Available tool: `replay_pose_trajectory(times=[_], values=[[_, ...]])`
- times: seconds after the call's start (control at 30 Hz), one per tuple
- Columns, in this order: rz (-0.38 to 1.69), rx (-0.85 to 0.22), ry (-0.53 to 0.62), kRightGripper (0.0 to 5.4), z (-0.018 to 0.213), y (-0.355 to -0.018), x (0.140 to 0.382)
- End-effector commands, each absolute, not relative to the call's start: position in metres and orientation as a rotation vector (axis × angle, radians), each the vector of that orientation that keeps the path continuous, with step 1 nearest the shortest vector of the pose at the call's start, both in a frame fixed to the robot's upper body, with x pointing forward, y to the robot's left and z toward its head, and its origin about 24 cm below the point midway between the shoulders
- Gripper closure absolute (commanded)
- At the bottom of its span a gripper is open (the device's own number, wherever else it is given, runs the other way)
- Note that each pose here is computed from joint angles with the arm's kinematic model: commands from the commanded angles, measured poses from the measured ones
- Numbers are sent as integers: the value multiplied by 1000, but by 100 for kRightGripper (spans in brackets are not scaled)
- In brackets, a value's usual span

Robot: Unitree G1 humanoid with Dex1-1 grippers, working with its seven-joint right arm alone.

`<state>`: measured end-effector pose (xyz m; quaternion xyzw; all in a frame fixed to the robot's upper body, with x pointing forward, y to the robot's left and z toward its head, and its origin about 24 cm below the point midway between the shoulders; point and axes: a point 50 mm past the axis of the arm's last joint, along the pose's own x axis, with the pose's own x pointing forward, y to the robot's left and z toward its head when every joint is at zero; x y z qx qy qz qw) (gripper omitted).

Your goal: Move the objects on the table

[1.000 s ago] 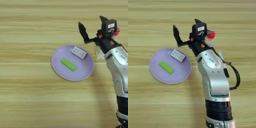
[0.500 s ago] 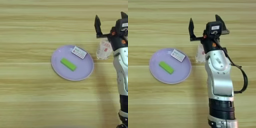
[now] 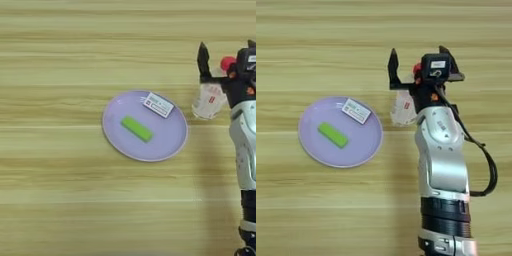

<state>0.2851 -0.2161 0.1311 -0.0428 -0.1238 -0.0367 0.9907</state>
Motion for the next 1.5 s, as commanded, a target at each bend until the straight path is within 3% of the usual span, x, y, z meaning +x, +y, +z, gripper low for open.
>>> replay_pose_trajectory(times=[0.03, 1.23, 1.5], values=[[-67, -79, -333, 2, 152, -218, 293], [-126, 10, -116, 2, 89, -229, 324], [-150, -24, -70, 98, 73, -230, 329]])
